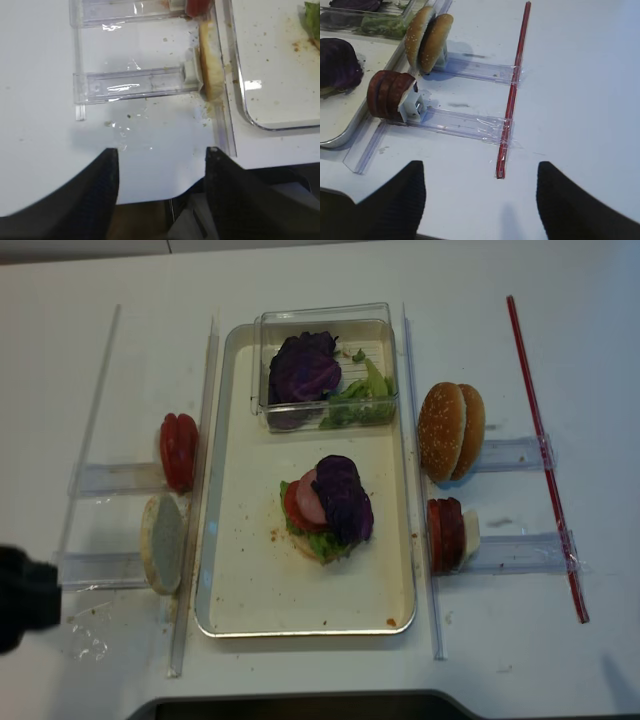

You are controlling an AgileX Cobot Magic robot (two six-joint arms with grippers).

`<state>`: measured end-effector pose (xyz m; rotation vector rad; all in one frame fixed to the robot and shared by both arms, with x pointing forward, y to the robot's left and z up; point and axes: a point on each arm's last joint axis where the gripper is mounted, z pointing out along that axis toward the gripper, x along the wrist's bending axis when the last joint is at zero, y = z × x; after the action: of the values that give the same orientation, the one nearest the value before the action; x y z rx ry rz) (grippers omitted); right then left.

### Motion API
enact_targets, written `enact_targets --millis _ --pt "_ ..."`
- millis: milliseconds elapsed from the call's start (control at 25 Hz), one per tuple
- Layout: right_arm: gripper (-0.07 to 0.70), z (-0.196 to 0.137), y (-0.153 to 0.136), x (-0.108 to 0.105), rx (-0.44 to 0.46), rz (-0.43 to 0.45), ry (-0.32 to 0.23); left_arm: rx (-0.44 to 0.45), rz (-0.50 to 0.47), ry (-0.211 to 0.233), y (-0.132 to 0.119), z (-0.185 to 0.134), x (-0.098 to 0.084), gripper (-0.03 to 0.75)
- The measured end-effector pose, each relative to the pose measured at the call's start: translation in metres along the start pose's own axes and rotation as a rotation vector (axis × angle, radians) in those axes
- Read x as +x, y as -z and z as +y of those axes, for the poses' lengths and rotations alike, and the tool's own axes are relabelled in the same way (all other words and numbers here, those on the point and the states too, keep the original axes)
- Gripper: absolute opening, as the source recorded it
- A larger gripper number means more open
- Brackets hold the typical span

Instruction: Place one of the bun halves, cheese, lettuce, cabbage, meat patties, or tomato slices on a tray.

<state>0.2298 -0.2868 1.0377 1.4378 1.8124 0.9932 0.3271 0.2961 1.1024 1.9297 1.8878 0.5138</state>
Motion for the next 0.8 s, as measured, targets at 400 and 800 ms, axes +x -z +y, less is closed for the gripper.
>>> enact_targets --millis 400,800 --pt "0.502 0.0 0.0 0.0 0.0 0.0 0.0 -0.111 0.002 -0.019 -0.007 -0.071 0.004 0.363" --pt "0.502 0.0 0.0 0.0 0.0 0.0 0.0 -0.419 -0.006 -0.035 -0.002 -0.115 0.006 0.361"
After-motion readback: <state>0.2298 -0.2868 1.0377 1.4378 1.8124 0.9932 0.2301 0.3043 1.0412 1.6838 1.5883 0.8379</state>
